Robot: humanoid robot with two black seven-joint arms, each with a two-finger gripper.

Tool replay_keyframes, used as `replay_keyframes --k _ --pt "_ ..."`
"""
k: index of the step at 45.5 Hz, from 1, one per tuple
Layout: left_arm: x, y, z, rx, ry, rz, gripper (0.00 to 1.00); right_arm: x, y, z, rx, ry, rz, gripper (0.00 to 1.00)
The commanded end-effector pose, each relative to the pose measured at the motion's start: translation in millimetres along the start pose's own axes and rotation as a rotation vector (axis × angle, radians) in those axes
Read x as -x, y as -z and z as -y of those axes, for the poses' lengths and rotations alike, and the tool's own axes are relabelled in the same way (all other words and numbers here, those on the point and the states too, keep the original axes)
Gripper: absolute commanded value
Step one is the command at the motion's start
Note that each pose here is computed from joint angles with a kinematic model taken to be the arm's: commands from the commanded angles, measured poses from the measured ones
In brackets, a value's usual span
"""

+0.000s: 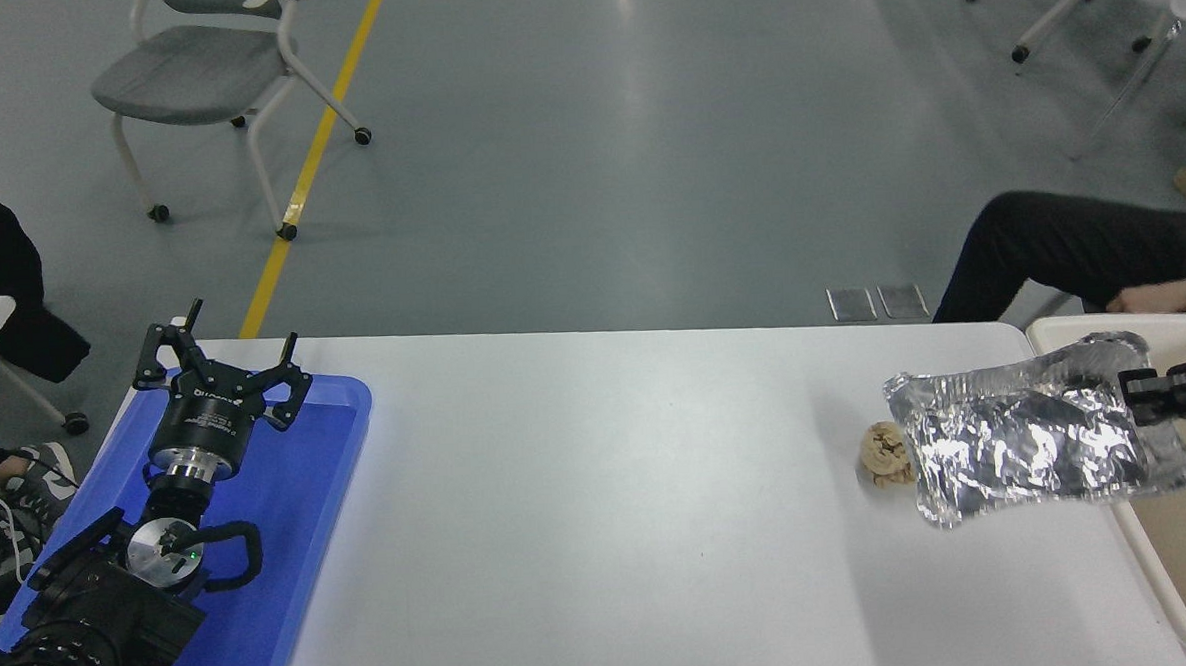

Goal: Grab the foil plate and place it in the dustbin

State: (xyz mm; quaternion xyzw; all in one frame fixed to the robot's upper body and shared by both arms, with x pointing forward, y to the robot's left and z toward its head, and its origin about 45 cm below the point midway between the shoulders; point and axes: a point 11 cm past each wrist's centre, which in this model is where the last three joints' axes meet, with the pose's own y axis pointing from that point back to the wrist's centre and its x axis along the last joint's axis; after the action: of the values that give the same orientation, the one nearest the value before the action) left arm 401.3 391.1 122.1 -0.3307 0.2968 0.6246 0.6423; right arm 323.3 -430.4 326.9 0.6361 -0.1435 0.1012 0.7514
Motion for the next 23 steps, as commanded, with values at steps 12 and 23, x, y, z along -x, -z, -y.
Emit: replay_keyframes --k 12,23 --pt "-0.3 -1.5 0.0 0.002 0.0 0.001 1.0 -37.6 30.3 -75.1 0.058 -0.056 -0.059 0.0" --pt "-0.3 -1.5 0.0 0.002 0.0 0.001 1.0 -38.3 29.6 -78.3 0.067 -0.054 -0.046 0.0"
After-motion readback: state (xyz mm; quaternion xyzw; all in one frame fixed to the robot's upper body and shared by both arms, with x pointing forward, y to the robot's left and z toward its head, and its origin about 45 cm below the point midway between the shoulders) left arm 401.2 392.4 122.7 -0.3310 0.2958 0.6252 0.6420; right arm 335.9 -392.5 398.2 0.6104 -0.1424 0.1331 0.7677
